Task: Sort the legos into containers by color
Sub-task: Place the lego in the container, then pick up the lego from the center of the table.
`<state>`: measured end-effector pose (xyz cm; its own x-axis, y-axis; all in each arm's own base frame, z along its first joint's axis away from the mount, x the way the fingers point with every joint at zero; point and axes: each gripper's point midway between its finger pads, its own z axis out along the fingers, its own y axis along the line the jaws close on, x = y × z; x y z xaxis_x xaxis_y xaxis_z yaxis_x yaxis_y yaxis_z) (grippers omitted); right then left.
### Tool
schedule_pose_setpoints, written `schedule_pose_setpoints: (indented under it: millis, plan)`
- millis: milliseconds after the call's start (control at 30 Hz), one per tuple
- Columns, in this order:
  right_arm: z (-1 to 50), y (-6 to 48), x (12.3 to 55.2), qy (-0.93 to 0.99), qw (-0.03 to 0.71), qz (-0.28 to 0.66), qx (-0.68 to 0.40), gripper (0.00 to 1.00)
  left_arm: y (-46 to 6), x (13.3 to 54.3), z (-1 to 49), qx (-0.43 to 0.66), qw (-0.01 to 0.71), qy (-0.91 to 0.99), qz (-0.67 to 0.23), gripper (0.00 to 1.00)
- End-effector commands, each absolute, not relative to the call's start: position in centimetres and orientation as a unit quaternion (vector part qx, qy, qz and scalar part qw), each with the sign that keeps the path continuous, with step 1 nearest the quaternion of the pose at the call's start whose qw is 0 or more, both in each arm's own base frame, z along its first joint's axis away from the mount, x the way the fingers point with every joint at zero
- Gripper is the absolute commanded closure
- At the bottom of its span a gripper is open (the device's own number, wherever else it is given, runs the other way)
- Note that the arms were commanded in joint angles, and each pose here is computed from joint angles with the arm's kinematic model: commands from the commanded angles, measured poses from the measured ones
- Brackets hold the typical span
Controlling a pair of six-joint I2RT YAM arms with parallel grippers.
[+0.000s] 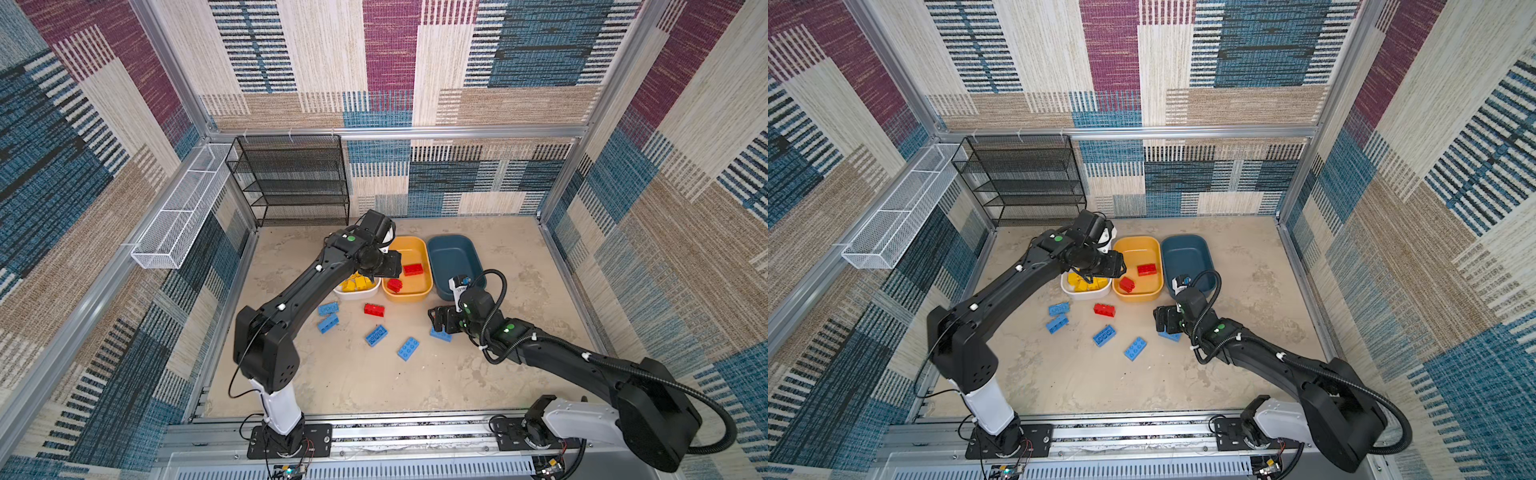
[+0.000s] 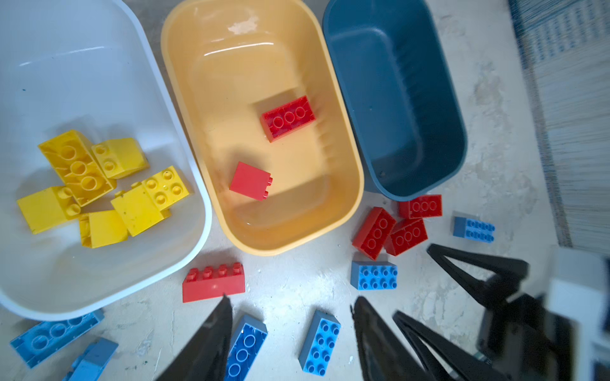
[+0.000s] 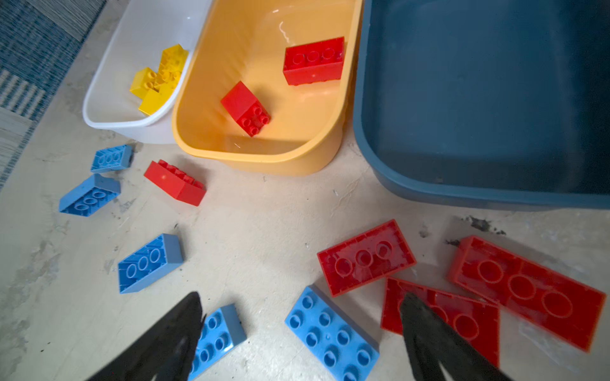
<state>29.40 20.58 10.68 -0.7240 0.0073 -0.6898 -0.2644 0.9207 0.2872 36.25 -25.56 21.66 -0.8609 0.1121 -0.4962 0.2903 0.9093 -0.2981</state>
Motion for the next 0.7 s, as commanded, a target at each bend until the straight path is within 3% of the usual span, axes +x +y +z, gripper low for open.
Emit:
schedule_pose_setpoints:
  millis: [0,367,667]
  plan:
    - [9.9,20.3,30.4,0.915,0.361,0.16,-0.079,0.04,-25.0,34.4,22.8,0.098,0.27,0.933,-0.217,0.41]
    - [6.8,20.3,32.5,0.935,0.324,0.115,-0.088,0.03,-18.8,26.1,21.7,0.076,0.298,0.927,-0.217,0.39]
    - [4.4,20.4,32.5,0.946,0.294,0.098,-0.096,0.06,-16.5,23.9,21.3,0.075,0.309,0.927,-0.197,0.38]
